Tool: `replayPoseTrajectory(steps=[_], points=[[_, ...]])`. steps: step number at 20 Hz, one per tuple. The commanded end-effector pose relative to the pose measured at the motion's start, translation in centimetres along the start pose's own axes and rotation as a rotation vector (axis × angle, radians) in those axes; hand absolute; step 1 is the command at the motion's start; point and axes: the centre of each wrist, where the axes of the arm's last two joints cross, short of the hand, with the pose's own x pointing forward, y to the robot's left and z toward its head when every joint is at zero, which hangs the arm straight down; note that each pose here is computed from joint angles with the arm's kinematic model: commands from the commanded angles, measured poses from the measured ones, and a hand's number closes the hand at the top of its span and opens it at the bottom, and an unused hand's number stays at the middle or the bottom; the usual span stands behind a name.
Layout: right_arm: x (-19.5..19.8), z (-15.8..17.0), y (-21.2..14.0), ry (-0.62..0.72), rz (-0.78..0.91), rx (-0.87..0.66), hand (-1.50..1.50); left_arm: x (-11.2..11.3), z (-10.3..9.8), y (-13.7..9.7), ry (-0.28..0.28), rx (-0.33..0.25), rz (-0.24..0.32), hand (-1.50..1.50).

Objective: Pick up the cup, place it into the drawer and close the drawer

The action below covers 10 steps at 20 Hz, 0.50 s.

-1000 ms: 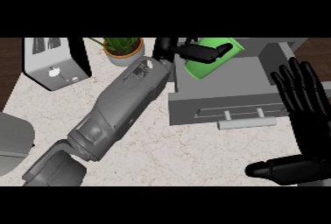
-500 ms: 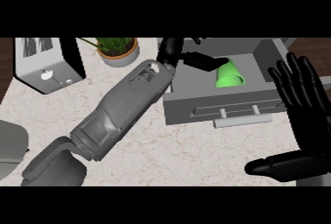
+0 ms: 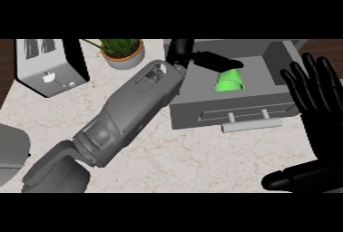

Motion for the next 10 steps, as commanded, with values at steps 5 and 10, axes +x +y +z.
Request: replayPoseTrajectory(steps=[5, 10], points=[[1.5, 1.7, -0.9, 0.021, -0.029, -0.002, -1.50, 2.5, -0.7, -0.5, -0.096, 0.009, 0.213, -1.50], [1.7, 2.4, -1.8, 0.029, 0.038, 0.079, 1.50, 1.3, 0.3, 0.3, -0.074, 0.058, 0.244, -1.50]])
